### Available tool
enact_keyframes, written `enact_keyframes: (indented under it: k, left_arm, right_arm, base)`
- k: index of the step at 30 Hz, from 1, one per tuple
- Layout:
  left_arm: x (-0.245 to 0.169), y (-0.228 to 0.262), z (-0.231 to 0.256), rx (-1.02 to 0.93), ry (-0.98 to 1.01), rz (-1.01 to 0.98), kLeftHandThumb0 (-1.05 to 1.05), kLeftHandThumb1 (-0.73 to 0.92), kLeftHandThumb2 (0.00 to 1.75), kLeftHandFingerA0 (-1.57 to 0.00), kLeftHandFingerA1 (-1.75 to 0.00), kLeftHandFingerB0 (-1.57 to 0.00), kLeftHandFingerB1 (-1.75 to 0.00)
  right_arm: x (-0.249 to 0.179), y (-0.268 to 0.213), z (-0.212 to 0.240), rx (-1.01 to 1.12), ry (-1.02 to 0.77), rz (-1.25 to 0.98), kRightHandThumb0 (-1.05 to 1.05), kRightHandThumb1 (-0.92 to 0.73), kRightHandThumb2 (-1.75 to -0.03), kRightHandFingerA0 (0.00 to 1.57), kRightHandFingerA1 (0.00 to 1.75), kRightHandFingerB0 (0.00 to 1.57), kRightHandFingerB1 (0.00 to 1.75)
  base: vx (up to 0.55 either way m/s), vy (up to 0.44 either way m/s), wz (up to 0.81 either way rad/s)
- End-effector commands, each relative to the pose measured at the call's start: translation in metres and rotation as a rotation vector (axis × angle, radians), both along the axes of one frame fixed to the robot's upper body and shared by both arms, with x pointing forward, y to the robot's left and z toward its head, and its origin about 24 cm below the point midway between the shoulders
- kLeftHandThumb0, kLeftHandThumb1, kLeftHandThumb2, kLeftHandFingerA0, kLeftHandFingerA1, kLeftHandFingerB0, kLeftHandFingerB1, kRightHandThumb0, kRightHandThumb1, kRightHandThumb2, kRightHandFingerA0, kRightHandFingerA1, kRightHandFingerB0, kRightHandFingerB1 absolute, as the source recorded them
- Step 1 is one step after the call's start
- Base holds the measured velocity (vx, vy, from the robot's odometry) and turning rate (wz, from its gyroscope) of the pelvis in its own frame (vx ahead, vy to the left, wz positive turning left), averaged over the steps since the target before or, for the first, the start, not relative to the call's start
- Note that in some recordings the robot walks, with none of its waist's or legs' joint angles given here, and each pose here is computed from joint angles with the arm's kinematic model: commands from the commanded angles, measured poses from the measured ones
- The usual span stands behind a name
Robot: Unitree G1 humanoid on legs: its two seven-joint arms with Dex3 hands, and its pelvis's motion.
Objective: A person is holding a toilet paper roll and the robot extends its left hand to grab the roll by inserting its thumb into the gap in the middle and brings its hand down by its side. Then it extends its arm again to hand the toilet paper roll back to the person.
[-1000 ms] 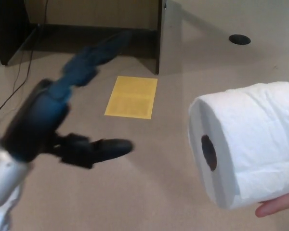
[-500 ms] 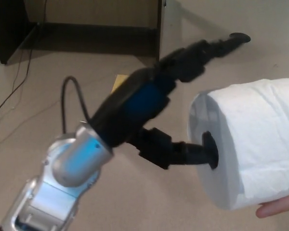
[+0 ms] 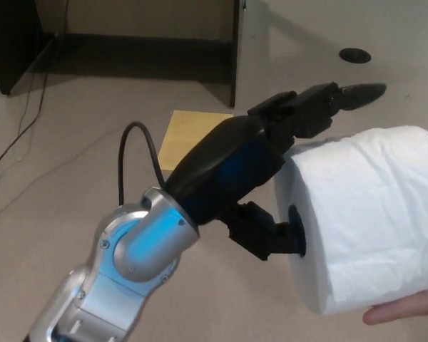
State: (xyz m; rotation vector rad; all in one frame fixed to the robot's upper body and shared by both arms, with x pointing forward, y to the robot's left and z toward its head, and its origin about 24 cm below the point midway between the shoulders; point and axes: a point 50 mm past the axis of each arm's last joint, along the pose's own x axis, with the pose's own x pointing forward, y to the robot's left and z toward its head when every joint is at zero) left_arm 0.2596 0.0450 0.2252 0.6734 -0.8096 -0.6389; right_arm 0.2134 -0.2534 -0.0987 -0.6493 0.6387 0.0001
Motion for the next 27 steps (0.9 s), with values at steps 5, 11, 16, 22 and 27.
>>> enact_keyframes:
  k: [5, 11, 16, 22, 27]
  left_arm:
    - [-0.001, -0.017, 0.010, -0.022, -0.035, 0.023, -0.58, 0.39, 0.65, -0.22, -0.39, -0.09, -0.32]
    - [-0.008, -0.042, 0.010, -0.078, -0.046, -0.058, -0.32, 0.66, 0.60, -0.83, -0.93, -0.36, -0.33]
    - [-0.012, -0.048, 0.003, -0.101, -0.006, -0.089, -0.09, 0.78, 0.65, -1.21, -0.90, -0.98, -0.61]
    - [-0.016, -0.041, -0.010, -0.114, -0.041, 0.022, -0.12, 0.80, 0.64, -0.79, -1.75, -0.62, -1.51]
    - [-0.010, -0.027, -0.011, -0.106, -0.029, 0.053, -0.07, 0.76, 0.80, -0.71, -1.71, -0.66, -1.46]
  right_arm:
    - [-0.001, 0.000, -0.001, -0.009, -0.001, -0.006, -0.32, -0.58, -0.57, 0.73, 0.50, 0.32, 0.32]
    - [-0.001, 0.002, -0.002, -0.011, 0.011, 0.002, -0.33, -0.58, -0.58, 0.81, 0.55, 0.32, 0.32]
    - [0.004, 0.003, 0.001, -0.009, 0.006, 0.015, -0.34, -0.59, -0.58, 0.79, 0.57, 0.31, 0.31]
    - [-0.002, 0.005, -0.004, -0.012, 0.026, 0.025, -0.33, -0.58, -0.58, 0.83, 0.56, 0.32, 0.32]
    - [0.004, 0.007, -0.001, -0.020, 0.030, 0.049, -0.35, -0.60, -0.58, 0.80, 0.57, 0.31, 0.31]
  base:
    - [0.00, 0.000, 0.00]
    - [0.00, 0.000, 0.00]
    - [0.00, 0.000, 0.00]
    - [0.00, 0.000, 0.00]
    - [0.00, 0.000, 0.00]
